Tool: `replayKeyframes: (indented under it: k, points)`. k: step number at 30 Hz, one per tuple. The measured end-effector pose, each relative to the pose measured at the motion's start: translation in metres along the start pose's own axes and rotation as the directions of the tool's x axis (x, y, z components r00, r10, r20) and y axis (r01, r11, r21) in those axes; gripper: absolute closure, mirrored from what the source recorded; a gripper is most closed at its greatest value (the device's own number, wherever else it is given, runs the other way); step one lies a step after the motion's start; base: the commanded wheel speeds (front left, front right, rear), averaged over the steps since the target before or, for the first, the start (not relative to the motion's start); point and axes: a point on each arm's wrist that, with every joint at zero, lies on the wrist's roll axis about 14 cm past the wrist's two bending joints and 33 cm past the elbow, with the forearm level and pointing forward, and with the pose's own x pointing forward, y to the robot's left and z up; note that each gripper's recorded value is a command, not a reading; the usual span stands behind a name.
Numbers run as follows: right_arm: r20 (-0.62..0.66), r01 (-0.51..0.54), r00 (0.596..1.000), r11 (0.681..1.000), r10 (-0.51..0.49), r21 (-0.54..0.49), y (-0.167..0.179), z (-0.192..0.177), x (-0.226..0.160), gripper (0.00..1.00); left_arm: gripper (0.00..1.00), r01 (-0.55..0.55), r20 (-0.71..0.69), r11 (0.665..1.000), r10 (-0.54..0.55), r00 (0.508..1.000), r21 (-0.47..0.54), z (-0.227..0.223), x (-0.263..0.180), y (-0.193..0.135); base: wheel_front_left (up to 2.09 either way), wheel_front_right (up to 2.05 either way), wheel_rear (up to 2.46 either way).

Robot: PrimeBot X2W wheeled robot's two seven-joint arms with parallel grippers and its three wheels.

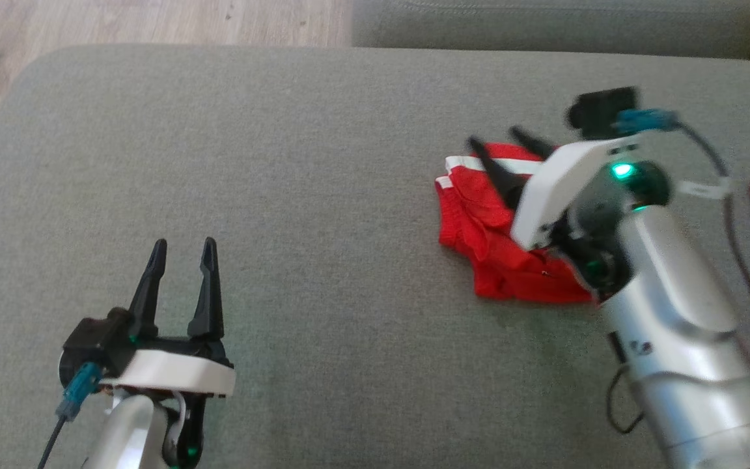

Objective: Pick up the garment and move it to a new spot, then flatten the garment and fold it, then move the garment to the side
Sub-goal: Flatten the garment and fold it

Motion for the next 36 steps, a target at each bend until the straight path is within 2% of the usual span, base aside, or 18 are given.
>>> replayKeyframes:
  k: [4, 8, 11, 13, 14, 15, 16, 21, 25, 29, 32, 35, 36]
  points:
    - [0.05, 0.159, 0.986, 0.987, -0.157, -0.039, -0.054, 0.013, -0.023, 0.0, 0.0, 0.01, -0.004, 1.0, -0.01, 1.0, 0.004, -0.001, -0.002, -0.002, 0.0, 0.0, 0.0]
    - [0.03, 0.299, 0.954, 0.948, -0.297, -0.112, -0.104, -0.005, -0.049, 0.0, 0.0, 0.018, -0.014, 1.0, -0.018, 1.0, 0.007, -0.004, -0.003, -0.004, 0.0, 0.0, 0.0]
    - [-0.017, 0.333, 0.939, 0.924, -0.342, -0.186, -0.118, -0.027, -0.056, 0.0, 0.0, 0.022, -0.021, 1.0, -0.022, 1.0, 0.016, -0.005, -0.002, -0.004, 0.0, 0.0, 0.0]
    - [-0.033, 0.333, 0.937, 0.917, -0.348, -0.22, -0.119, -0.035, -0.055, 0.04, 0.0, 0.024, -0.023, 0.999, -0.023, 0.999, 0.022, -0.005, -0.002, -0.003, 0.0, 0.0, 0.0]
    - [-0.043, 0.327, 0.938, 0.916, -0.345, -0.231, -0.118, -0.039, -0.054, 0.53, 0.0, 0.023, -0.023, 0.999, -0.022, 0.999, 0.025, -0.005, -0.002, -0.003, 0.0, 0.0, 0.0]
    - [-0.056, 0.317, 0.939, 0.918, -0.338, -0.239, -0.115, -0.044, -0.052, 0.97, 0.0, 0.024, -0.025, 0.999, -0.023, 0.999, 0.026, -0.005, -0.002, -0.003, 0.0, 0.0, 0.0]
    - [-0.072, 0.304, 0.941, 0.919, -0.33, -0.25, -0.112, -0.05, -0.05, 1.0, 0.0, 0.025, -0.029, 0.999, -0.024, 0.999, 0.028, -0.005, -0.001, -0.003, 0.0, 0.0, 0.0]
    - [-0.154, 0.223, 0.948, 0.928, -0.278, -0.3, -0.092, -0.077, -0.039, 1.0, 0.0, 0.03, -0.031, 0.999, -0.029, 0.999, 0.031, -0.006, -0.001, -0.003, 0.0, 0.0, 0.0]
    - [-0.212, 0.11, 0.961, 0.947, -0.179, -0.303, -0.055, -0.097, -0.027, 1.0, 0.0, 0.037, -0.035, 0.999, -0.036, 0.999, 0.033, -0.006, -0.001, -0.005, 0.0, 0.0, 0.0]
    - [-0.259, -0.074, 0.966, 0.977, 0.02, -0.2, 0.015, -0.111, -0.018, 1.0, 0.0, 0.038, -0.029, 0.999, -0.037, 0.999, 0.035, -0.004, -0.001, -0.006, 0.0, 0.0, 0.0]
    - [-0.285, -0.222, 0.942, 0.966, 0.178, -0.131, 0.068, -0.12, -0.026, 1.0, 0.0, 0.035, -0.024, 0.999, -0.034, 0.999, 0.038, -0.002, -0.001, -0.006, 0.0, 0.0, 0.0]
    - [-0.254, -0.276, 0.935, 0.958, 0.249, -0.08, 0.087, -0.118, -0.039, 1.0, 0.0, 0.031, -0.014, 0.999, -0.03, 0.999, 0.032, 0.001, -0.001, -0.007, 0.0, 0.0, 0.0]
    - [-0.217, -0.269, 0.944, 0.96, 0.247, -0.078, 0.084, -0.111, -0.041, 0.85, 0.0, 0.031, -0.014, 0.999, -0.03, 0.999, 0.033, 0.001, -0.001, -0.007, 0.0, 0.0, 0.0]
